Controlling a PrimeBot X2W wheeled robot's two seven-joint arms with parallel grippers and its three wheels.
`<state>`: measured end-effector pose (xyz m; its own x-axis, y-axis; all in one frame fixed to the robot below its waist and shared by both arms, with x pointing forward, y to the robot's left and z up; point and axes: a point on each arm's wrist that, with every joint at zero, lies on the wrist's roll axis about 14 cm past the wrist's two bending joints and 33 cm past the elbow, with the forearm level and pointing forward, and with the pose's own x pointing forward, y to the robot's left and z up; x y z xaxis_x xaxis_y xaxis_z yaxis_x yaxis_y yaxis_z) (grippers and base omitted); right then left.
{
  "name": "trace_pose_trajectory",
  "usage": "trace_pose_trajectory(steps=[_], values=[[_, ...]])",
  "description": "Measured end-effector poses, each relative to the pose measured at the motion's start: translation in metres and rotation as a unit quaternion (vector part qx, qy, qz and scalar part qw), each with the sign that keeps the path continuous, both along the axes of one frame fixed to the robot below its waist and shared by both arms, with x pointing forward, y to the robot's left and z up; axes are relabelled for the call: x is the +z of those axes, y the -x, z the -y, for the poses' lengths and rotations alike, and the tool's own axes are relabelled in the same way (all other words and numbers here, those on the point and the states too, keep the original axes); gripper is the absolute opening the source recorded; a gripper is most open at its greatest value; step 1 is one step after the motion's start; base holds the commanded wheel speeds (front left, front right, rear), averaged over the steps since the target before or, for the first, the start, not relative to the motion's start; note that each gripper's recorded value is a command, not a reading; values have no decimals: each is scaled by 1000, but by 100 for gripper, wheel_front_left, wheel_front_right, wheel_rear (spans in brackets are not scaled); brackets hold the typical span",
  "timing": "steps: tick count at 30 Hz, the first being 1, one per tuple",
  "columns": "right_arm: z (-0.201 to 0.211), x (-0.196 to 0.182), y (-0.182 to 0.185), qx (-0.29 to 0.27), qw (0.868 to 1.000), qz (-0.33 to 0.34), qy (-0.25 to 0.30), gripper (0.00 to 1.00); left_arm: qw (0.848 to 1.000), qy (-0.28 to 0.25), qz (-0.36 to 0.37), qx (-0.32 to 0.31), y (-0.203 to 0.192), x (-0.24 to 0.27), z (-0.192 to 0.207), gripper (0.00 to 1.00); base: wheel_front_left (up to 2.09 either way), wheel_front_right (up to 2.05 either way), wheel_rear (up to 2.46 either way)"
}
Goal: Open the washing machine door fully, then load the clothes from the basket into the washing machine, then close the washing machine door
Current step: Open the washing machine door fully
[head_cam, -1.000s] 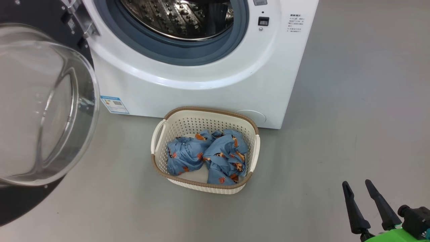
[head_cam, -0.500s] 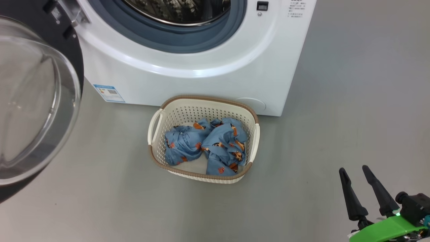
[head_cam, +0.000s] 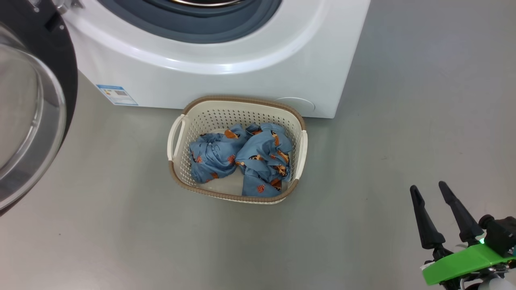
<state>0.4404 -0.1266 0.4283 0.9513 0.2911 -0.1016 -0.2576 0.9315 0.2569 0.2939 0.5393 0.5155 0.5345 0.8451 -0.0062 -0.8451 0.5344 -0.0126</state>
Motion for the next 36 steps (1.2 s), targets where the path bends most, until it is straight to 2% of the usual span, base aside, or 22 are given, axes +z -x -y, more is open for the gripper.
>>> trace_pose_trajectory(steps=[11, 16, 25, 36], values=[[2, 6, -1, 2, 1000, 9, 5, 100, 1000, 2, 0, 9, 1, 3, -6, 0, 0, 0, 0], [-3, 13, 2, 8, 1000, 16, 4, 100, 999, 17, 28, 8, 7, 5, -3, 0, 0, 0, 0], [-9, 27, 16, 17, 999, 29, 3, 100, 997, 43, 68, -19, 24, -7, 26, 0, 0, 0, 0], [-5, 40, 31, 13, 999, 41, 3, 100, 990, 52, 87, -95, 35, -19, 85, 0, 0, 0, 0]])
